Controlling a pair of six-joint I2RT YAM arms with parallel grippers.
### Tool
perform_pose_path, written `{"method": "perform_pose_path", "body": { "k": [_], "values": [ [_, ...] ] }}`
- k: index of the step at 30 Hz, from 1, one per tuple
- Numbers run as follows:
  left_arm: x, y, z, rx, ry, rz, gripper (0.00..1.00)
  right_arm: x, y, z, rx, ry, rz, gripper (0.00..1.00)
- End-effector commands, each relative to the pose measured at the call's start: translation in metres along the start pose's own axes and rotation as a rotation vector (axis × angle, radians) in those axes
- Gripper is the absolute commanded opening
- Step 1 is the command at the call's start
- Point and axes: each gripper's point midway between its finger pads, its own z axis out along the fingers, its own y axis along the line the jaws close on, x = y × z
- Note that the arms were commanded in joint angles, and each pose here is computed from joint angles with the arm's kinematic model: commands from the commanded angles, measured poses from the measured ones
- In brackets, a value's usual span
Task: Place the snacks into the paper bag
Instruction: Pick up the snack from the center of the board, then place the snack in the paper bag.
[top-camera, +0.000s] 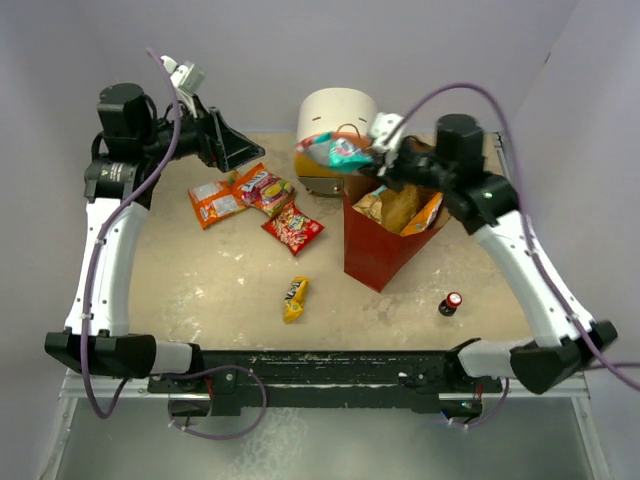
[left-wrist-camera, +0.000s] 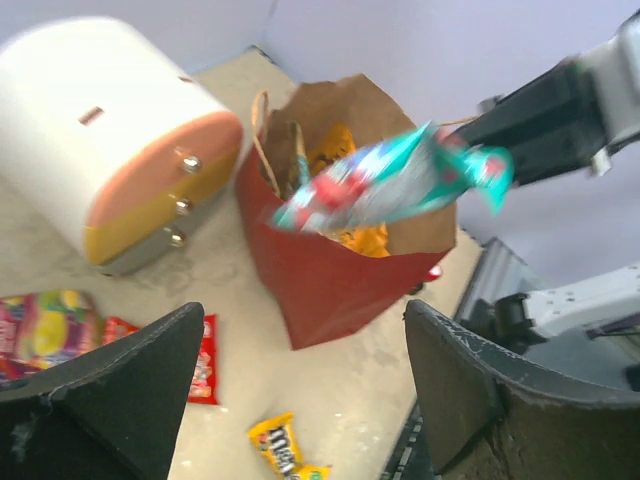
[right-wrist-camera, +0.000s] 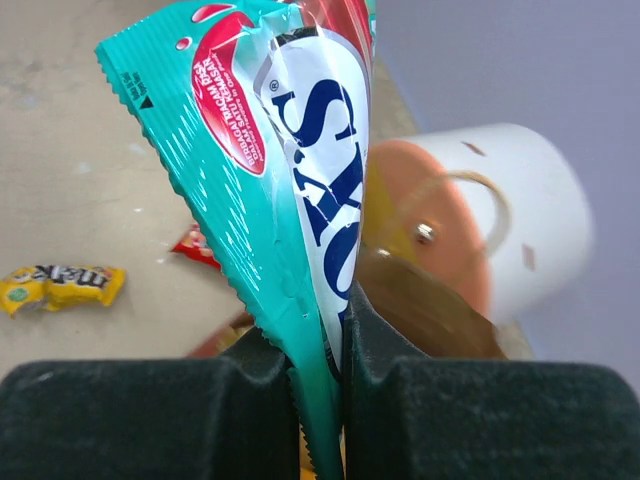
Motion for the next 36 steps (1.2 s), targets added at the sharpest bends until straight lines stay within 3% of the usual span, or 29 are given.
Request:
{"method": "perform_pose_path", "body": {
  "k": [1,6,10,25,29,36],
  "values": [
    [-0.018,-0.005,-0.023,-0.087,-0.022,0.222,0.86,-0.054,-0.023,-0.082,0.141,-0.165,-0.026,0.0],
    [-0.015,0.002,-0.024,-0.112,0.001,0.279,0.88,-0.027,-0.039,-0.138,0.364,-0.05,-0.071,0.0],
    [-0.013,0.01,-0.022,-0.124,0.01,0.287,0.89,0.008,-0.036,-0.158,0.432,0.108,-0.083,0.0],
    [0.002,0.032,-0.018,-0.171,0.038,0.299,0.91,0.077,-0.018,-0.147,0.276,0.421,0.042,0.01],
    [0.009,0.044,-0.014,-0.183,0.052,0.302,0.92,0.08,-0.02,-0.141,0.259,0.435,0.071,0.08],
    [0.047,0.103,-0.012,-0.333,0.16,0.335,0.92,0.088,-0.033,-0.137,0.292,0.484,0.101,0.25]
  ]
}}
